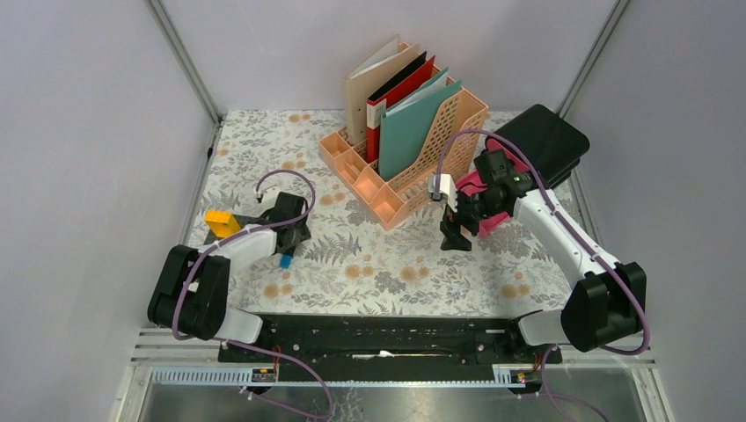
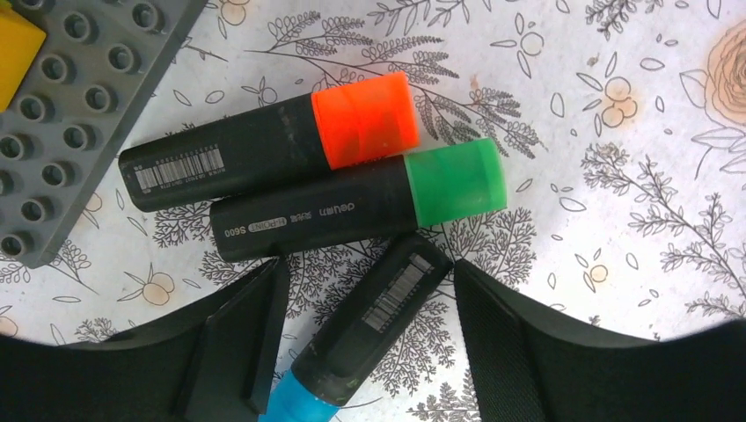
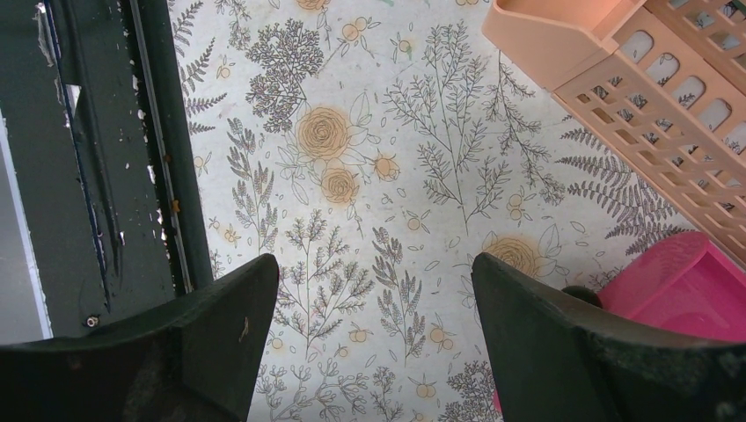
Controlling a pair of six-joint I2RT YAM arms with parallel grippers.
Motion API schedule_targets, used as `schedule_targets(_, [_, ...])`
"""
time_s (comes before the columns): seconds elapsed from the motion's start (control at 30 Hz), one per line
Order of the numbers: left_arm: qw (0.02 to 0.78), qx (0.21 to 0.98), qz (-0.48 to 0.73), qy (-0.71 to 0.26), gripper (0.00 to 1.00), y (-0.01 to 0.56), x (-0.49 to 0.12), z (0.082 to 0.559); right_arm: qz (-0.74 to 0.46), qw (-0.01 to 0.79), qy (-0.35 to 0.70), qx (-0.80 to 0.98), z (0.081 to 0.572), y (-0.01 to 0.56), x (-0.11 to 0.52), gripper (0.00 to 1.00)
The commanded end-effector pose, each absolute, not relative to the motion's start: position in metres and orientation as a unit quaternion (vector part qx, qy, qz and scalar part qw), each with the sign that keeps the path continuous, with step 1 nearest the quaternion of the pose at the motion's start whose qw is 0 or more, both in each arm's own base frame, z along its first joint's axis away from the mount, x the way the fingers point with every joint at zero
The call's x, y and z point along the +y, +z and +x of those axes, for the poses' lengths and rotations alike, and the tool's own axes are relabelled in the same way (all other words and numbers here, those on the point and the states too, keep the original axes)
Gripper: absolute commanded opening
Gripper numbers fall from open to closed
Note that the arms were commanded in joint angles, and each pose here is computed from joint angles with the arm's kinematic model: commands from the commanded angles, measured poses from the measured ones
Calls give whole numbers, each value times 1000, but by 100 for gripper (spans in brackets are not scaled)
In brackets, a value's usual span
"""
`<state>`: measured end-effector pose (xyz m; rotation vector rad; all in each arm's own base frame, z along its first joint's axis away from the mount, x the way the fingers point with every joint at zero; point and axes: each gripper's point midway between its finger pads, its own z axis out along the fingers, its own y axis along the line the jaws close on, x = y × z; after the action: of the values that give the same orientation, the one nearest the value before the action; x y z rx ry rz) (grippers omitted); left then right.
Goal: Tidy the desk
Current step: Pick up the stationery from the center of the board.
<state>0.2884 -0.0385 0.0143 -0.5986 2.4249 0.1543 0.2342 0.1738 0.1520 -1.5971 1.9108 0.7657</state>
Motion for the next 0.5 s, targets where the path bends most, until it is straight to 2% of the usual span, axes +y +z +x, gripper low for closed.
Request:
schedule_targets(0.0, [297,925,-237,24,66,5,-51,291,-591,281,299,695,231,161,178,87])
schedule_targets(0.1, [287,928,-236,10,53,1,-56,287,-591,281,299,694,231,161,179,87])
schedule_targets(0.2, [280,931,-234,-9,48,0,-62,283,-591,283,300,694,230,162,179,87])
schedule_targets(0.37, [267,935,-229,-47,50,-1,-75,273,-591,282,303,693,230,162,180,87])
schedule_targets(0.47, [259,936,-229,-61,59,-1,-79,267,-591,281,305,692,229,162,180,87])
